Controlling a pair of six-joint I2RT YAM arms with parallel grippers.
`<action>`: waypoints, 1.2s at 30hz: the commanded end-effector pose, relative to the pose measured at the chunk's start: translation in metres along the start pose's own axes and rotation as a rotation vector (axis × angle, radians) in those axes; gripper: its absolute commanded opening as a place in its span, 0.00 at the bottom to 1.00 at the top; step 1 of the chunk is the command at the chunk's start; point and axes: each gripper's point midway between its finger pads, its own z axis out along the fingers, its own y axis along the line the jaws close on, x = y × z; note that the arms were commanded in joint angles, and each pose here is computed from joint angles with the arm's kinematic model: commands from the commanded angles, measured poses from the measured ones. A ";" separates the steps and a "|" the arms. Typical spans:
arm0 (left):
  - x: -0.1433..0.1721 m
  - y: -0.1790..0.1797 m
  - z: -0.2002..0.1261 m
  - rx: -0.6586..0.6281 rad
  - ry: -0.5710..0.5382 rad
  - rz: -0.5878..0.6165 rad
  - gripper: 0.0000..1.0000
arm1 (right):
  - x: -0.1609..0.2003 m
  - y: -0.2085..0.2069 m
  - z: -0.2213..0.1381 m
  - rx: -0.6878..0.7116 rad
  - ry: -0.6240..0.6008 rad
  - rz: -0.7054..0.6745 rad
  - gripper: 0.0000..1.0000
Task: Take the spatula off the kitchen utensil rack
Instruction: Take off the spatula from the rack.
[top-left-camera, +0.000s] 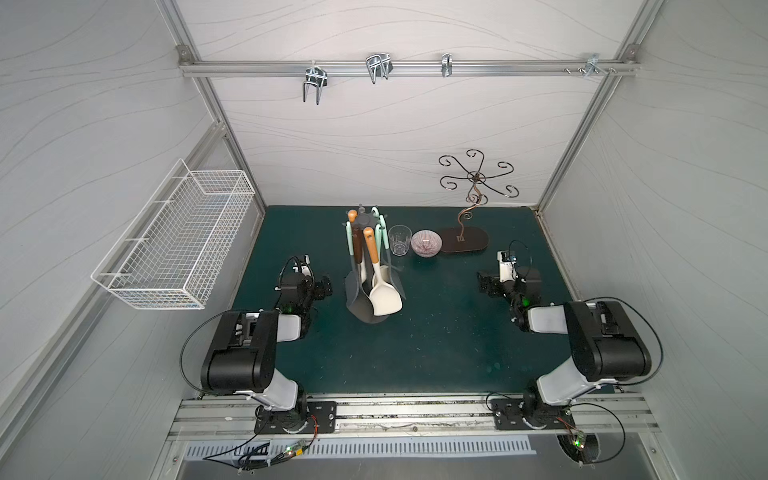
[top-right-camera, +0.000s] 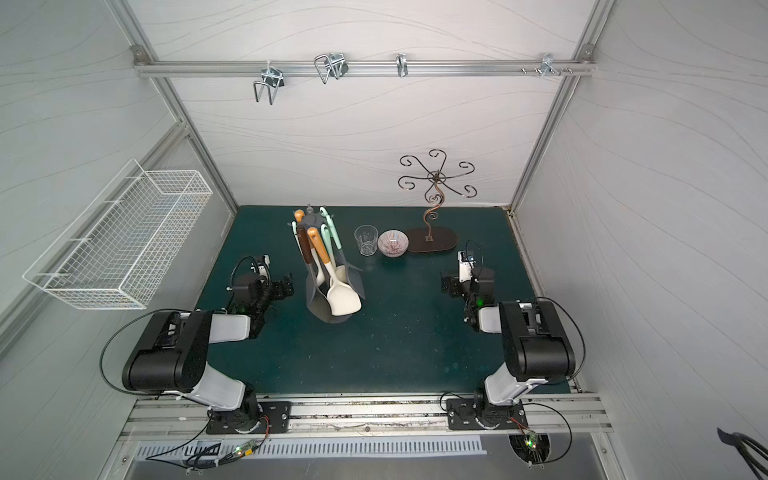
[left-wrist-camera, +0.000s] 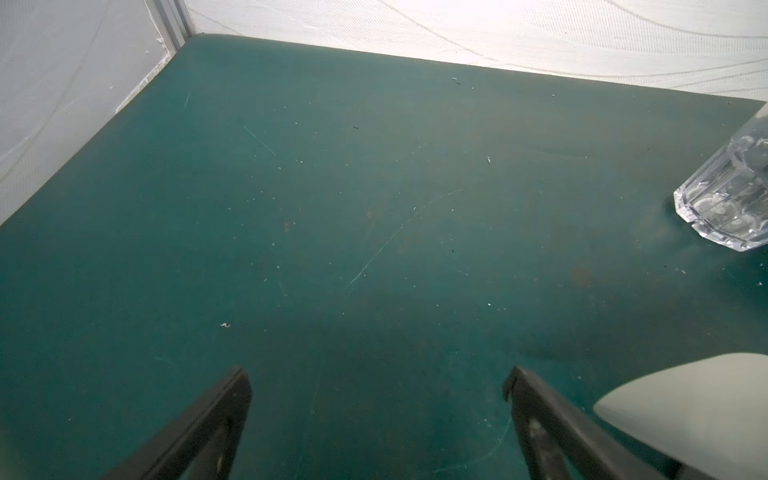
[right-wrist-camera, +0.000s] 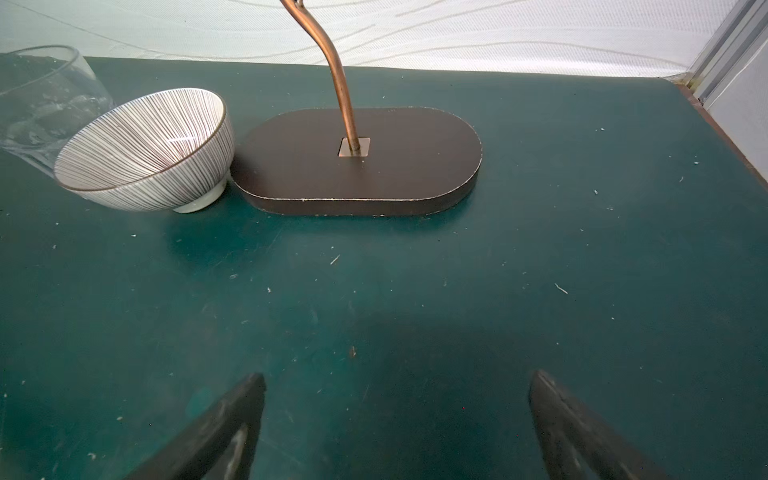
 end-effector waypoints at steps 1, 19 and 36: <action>-0.024 -0.003 0.003 0.013 -0.077 0.010 1.00 | -0.007 -0.003 0.002 0.005 -0.022 0.016 0.99; -0.024 -0.002 0.003 0.011 -0.076 0.010 1.00 | -0.008 -0.003 0.002 0.005 -0.022 0.016 0.99; -0.075 0.007 -0.054 -0.076 -0.214 -0.062 1.00 | -0.069 0.022 -0.054 0.083 -0.158 -0.084 0.99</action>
